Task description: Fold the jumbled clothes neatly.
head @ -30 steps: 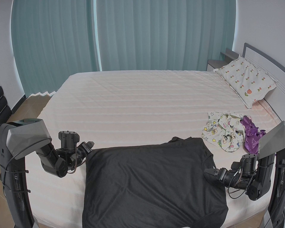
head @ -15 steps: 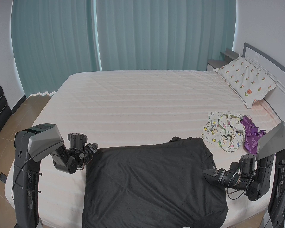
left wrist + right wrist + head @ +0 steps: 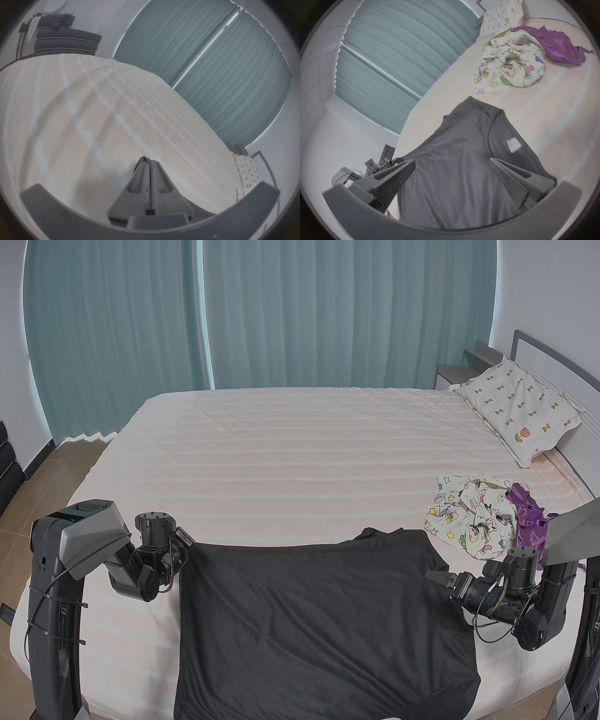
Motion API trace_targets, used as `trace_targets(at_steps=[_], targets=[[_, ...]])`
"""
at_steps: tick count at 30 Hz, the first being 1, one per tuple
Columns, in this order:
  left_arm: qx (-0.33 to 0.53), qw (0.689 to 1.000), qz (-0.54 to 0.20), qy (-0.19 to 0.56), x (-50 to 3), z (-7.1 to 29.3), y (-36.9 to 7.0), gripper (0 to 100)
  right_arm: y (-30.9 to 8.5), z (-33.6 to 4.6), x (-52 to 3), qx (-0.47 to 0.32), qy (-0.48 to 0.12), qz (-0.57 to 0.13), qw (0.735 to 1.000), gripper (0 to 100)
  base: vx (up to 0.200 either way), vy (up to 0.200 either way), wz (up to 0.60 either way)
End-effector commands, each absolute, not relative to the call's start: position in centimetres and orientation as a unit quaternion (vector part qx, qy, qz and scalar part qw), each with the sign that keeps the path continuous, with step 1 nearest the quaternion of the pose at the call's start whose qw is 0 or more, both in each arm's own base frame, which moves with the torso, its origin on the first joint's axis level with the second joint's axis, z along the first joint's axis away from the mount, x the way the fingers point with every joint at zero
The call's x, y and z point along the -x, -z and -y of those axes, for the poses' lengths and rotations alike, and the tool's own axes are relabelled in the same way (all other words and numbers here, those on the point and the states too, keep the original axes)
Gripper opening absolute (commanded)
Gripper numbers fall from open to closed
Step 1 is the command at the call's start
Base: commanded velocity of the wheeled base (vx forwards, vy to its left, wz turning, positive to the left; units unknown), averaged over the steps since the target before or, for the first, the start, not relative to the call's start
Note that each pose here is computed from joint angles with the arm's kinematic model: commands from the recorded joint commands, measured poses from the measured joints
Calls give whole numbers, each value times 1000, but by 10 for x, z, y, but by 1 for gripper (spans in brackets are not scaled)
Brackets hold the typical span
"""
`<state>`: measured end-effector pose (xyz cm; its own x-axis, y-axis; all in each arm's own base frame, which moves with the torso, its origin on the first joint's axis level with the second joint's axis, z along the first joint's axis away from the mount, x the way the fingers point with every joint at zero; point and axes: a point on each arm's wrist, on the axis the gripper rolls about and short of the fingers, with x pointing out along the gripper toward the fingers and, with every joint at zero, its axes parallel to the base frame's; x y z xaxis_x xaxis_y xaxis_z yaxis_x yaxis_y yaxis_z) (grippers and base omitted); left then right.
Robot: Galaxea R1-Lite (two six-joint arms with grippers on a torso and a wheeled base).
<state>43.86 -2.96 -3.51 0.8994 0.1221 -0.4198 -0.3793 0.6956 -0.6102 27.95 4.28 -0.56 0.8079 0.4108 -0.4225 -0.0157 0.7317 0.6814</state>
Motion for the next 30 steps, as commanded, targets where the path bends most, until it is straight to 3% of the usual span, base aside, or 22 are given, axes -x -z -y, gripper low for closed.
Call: trace_targets(at_steps=[1, 11, 15, 21, 30], targets=[[377, 901, -162, -143, -439, 25, 34, 0, -13, -48, -323, -343, -129, -237, 900, 100, 0, 0, 0], [377, 898, -174, -142, -438, 26, 43, 0, -19, -42, -414, -321, -89, -284, 899, 100, 0, 0, 0], [377, 898, -177, -142, -438, 27, 46, 0, 1, -20, -450, -250, -43, -281, 926, 100, 0, 0, 0], [377, 898, -177, -142, -437, 27, 46, 0, 37, -18, -468, -230, -40, -300, 925, 100, 0, 0, 0], [376, 897, -182, -145, -435, 27, 48, 0, 54, -26, -492, -231, -58, -281, 929, 100, 0, 0, 0]])
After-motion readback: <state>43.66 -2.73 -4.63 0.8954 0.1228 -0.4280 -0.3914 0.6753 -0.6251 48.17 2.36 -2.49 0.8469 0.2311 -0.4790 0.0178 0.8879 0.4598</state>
